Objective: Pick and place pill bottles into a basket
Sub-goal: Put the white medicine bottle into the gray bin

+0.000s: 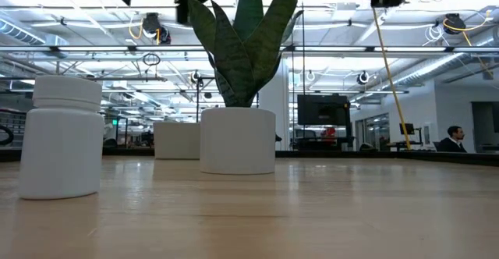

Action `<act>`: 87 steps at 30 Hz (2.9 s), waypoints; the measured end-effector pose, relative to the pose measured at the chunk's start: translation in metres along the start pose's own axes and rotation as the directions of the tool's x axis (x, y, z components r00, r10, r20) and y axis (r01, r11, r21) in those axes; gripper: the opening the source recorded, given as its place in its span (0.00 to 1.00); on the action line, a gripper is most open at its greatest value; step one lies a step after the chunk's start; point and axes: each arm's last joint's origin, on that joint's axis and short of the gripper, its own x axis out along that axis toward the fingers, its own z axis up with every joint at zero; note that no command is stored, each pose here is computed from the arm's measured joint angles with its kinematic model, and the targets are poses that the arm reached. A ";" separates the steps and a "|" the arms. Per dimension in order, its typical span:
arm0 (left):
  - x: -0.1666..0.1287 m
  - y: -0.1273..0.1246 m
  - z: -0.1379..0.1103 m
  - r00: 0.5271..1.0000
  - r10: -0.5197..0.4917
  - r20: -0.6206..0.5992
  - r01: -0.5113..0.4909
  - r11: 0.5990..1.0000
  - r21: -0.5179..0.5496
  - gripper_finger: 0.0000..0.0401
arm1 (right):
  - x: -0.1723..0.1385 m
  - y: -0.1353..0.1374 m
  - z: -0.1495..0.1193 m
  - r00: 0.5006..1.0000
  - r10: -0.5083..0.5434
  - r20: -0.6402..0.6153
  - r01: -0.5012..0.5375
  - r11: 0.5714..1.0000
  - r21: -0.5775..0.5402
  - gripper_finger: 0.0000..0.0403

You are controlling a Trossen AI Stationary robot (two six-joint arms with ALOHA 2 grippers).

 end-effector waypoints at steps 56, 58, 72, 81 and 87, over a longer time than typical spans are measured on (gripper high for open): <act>0.082 -0.014 -0.099 0.974 -0.159 -0.164 0.141 0.983 -0.116 0.63 | 0.109 0.014 -0.021 0.965 0.244 -0.095 -0.191 0.905 0.380 0.39; 0.082 -0.014 -0.100 0.976 -0.157 -0.153 0.139 0.983 -0.117 0.63 | 0.109 0.014 -0.020 0.966 0.243 -0.092 -0.191 0.904 0.383 0.39; 0.119 -0.022 -0.098 0.942 -0.202 -0.267 0.175 0.977 -0.120 0.62 | 0.112 0.011 -0.015 0.962 0.251 -0.104 -0.195 0.904 0.380 0.39; 0.112 -0.017 -0.084 0.925 -0.166 -0.341 0.142 0.985 -0.095 0.61 | 0.109 0.016 -0.026 0.958 0.263 -0.118 -0.204 0.907 0.368 0.39; 0.110 -0.017 -0.081 0.887 -0.209 -0.411 0.180 0.978 -0.109 0.49 | 0.107 0.020 -0.031 0.950 0.282 -0.132 -0.217 0.903 0.369 0.39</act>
